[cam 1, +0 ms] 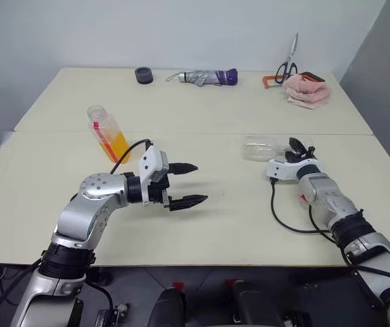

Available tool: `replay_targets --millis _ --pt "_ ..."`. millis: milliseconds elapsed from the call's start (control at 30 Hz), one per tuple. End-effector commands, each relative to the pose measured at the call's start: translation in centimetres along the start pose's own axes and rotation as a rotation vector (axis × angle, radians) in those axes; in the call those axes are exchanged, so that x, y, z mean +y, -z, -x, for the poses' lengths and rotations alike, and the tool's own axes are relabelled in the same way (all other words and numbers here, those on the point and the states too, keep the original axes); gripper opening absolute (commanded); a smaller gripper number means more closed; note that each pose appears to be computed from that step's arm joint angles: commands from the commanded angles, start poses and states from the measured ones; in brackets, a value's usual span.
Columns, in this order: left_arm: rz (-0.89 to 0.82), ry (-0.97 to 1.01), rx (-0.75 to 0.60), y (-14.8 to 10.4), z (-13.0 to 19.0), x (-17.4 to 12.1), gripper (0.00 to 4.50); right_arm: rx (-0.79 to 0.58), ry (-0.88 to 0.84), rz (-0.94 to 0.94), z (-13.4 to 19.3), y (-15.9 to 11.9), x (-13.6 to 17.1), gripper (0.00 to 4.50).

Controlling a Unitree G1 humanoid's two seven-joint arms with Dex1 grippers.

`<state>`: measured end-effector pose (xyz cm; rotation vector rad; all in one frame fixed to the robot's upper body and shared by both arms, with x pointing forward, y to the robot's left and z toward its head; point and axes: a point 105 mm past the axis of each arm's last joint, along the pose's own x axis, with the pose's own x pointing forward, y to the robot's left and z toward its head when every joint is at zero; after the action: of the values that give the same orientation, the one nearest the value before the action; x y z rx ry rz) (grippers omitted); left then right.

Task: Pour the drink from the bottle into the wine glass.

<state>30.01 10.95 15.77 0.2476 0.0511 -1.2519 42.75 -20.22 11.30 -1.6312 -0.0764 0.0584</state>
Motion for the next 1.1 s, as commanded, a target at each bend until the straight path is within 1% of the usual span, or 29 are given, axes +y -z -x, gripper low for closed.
replay_targets --millis 33,100,267,367,500,633,667,700,733,867,967,1100 --pt "-0.037 -0.008 -0.019 -0.6 0.1 0.3 4.5 0.021 -0.024 0.032 -0.1 0.6 1.0 0.81" --pt "-0.035 -0.011 -0.02 -0.5 0.1 0.4 4.5 0.017 -0.02 0.028 -0.2 0.4 1.0 0.13" --pt "-0.018 -0.05 -0.019 -0.1 0.6 0.7 4.5 0.0 0.048 -0.02 -0.6 0.0 -0.9 0.09" --pt "0.033 -0.124 -0.035 0.3 1.7 1.3 4.5 -0.029 0.115 -0.183 -0.4 -1.1 -2.8 0.09" --pt "0.128 -0.239 -0.053 1.1 4.0 1.4 4.5 -0.24 0.124 -0.673 0.6 -7.0 -4.6 0.09" --pt "0.166 -0.303 -0.05 1.3 5.6 1.2 4.5 -0.431 -0.034 -1.158 0.9 -13.2 -4.6 0.09" --pt "0.168 -0.316 -0.046 1.3 5.9 1.2 4.5 -0.445 -0.064 -1.245 0.7 -14.5 -4.5 0.09" --pt "0.164 -0.329 -0.04 1.2 6.3 1.2 4.5 -0.503 -0.125 -1.35 0.7 -16.6 -4.6 0.09" --pt "0.162 -0.338 -0.036 1.1 6.5 1.2 4.5 -0.534 -0.169 -1.403 0.6 -18.2 -4.5 0.09" --pt "0.157 -0.357 -0.029 0.7 7.1 1.1 4.5 -0.61 -0.27 -1.543 0.1 -21.9 -4.8 0.09" --pt "0.156 -0.364 -0.025 0.5 7.3 0.9 4.5 -0.66 -0.334 -1.607 0.2 -23.7 -4.8 0.09" --pt "0.151 -0.383 -0.022 0.0 7.4 0.8 4.5 -0.696 -0.362 -1.585 0.7 -24.9 -3.9 0.09"
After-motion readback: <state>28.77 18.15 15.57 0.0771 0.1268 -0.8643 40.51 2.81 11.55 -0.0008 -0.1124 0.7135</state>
